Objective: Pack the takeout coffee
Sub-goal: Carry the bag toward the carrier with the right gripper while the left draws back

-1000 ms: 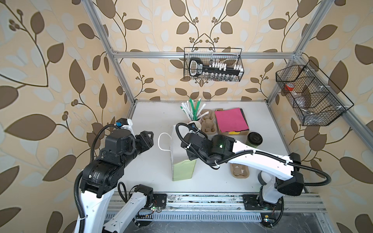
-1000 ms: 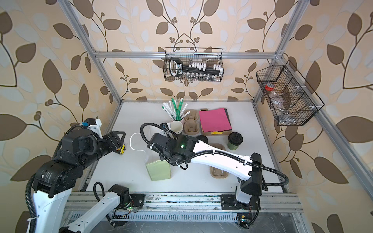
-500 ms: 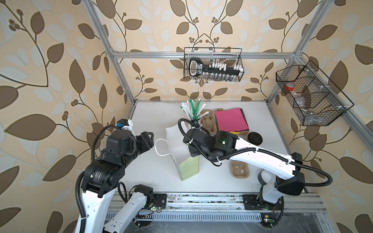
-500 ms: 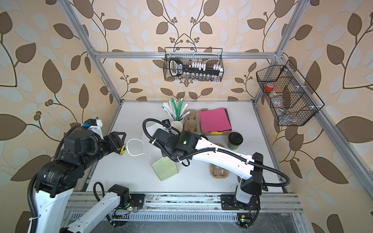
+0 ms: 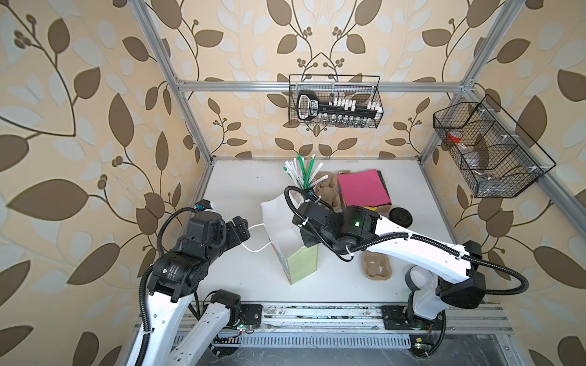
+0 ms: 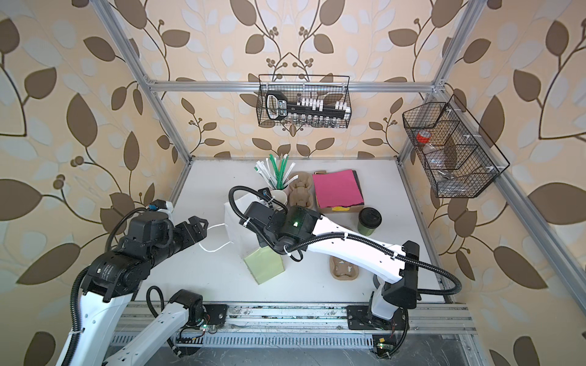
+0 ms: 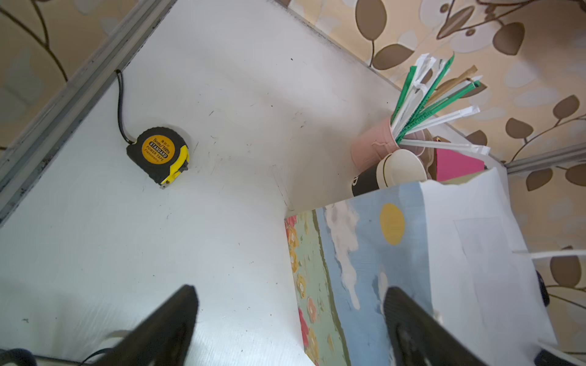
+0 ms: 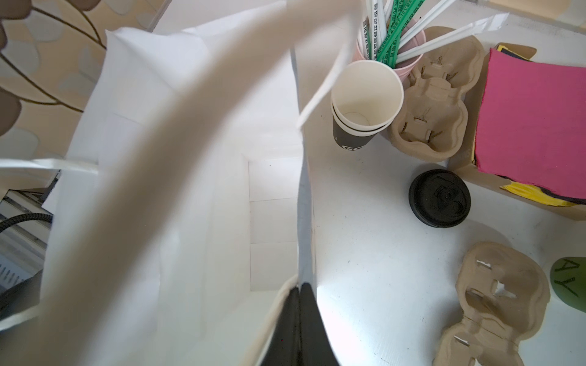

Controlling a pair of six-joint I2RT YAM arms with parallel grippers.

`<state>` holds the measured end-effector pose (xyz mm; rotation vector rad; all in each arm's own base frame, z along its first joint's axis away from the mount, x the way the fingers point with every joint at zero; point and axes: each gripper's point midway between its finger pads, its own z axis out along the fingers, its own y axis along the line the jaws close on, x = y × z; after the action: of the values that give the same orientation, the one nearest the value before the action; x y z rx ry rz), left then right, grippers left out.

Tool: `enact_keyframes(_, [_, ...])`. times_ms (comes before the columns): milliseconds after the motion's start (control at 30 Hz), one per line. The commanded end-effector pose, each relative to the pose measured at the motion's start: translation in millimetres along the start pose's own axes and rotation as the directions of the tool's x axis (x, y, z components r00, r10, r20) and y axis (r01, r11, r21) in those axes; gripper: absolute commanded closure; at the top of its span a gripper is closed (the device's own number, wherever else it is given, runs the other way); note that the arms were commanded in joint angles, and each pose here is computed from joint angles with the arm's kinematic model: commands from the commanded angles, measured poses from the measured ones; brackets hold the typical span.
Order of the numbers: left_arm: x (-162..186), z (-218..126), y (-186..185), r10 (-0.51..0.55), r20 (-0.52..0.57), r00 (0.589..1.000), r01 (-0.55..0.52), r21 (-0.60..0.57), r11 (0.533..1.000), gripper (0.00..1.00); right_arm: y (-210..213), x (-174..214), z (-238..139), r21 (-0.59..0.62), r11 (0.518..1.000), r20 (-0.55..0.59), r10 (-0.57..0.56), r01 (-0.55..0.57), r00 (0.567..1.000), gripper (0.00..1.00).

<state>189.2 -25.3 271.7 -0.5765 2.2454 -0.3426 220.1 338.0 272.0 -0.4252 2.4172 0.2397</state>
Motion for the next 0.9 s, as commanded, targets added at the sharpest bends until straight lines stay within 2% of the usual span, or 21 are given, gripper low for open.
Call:
enact_keyframes(0, [-4.3, -9.5, 9.0, -0.015, 0.066, 0.998, 0.016, -0.014, 1.0, 0.01, -16.9, 1.4, -12.7, 0.021, 1.0, 0.016, 0.021, -0.021, 1.0, 1.0])
enact_keyframes(333, [0.2, -28.6, 11.4, -0.045, 0.089, 0.995, 0.042, 0.035, 0.998, 0.01, -58.0, 19.4, -36.3, 0.044, 0.993, 0.061, 0.111, -0.114, 0.992, 1.0])
enact_keyframes(433, [4.5, -17.0, 8.5, -0.024, 0.058, 0.998, 0.022, 0.034, 0.999, 0.01, -68.8, 27.6, -41.2, 0.036, 0.987, 0.076, 0.154, -0.157, 0.985, 1.0])
enact_keyframes(600, [20.9, 17.3, 10.9, 0.016, -0.074, 0.997, -0.019, -0.044, 0.999, 0.01, -89.2, 35.8, -51.7, 0.029, 0.969, 0.122, 0.242, -0.247, 0.963, 1.0])
enact_keyframes(867, [20.4, 36.1, 8.3, 0.039, -0.076, 0.996, -0.043, -0.048, 0.998, 0.01, -115.0, 42.3, -44.9, 0.049, 0.957, 0.126, 0.279, -0.286, 0.952, 1.0])
